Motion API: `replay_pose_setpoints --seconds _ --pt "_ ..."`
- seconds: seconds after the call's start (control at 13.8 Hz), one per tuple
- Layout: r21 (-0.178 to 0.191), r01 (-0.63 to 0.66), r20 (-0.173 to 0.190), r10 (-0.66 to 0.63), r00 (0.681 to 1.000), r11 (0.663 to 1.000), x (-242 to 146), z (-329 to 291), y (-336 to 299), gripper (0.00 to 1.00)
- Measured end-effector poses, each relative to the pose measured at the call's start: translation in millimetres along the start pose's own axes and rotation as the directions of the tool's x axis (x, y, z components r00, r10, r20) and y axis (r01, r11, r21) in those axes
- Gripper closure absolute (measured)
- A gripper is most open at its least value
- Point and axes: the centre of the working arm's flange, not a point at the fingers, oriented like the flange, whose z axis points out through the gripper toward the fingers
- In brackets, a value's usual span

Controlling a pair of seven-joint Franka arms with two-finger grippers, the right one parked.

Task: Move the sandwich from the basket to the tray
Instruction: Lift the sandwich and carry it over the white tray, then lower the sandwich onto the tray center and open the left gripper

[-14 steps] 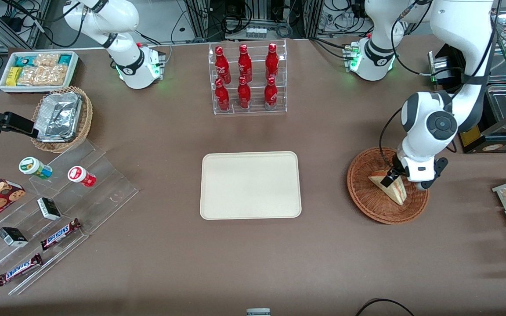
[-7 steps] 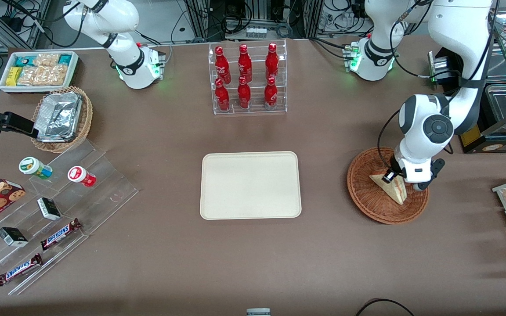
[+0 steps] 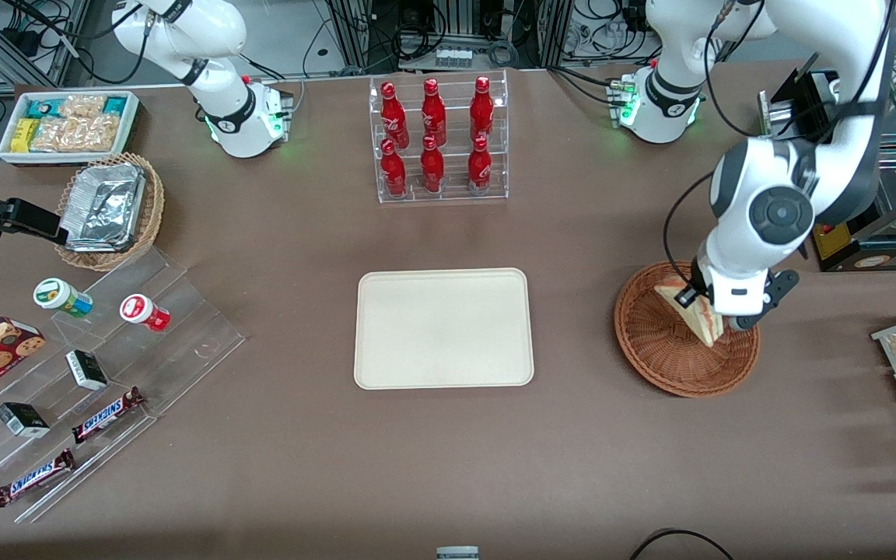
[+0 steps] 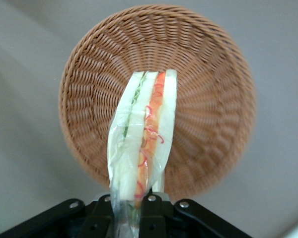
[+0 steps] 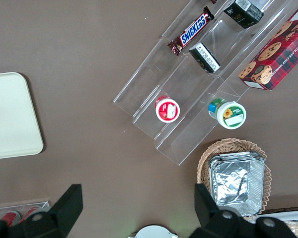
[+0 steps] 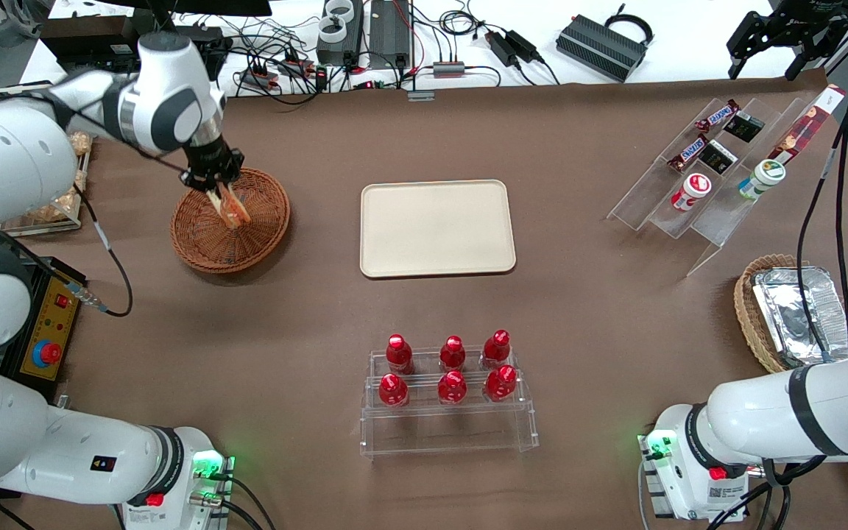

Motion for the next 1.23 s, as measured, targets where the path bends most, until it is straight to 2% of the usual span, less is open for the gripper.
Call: replay_pose_setpoints --seconds 0.22,0.44,0.73,0.87,1.02,1.23 --pt "0.001 -0.150 -0.014 0.150 0.989 0.989 -57 -63 43 0.85" --pt "-0.021 -0.325 -0.015 0.324 0.946 0.946 -132 -76 98 0.85" --pt "-0.119 -0.474 -0.001 0.478 0.879 0.872 -200 -61 169 0.85" --pt "-0.162 -0.532 -0.008 0.538 0.843 0.831 -224 -43 202 0.85" --pt "-0.158 -0.563 -0.033 0.565 0.824 0.811 -256 -22 234 0.85" --pt "-0.120 -0.550 -0.086 0.543 0.835 0.827 -285 15 277 0.85"
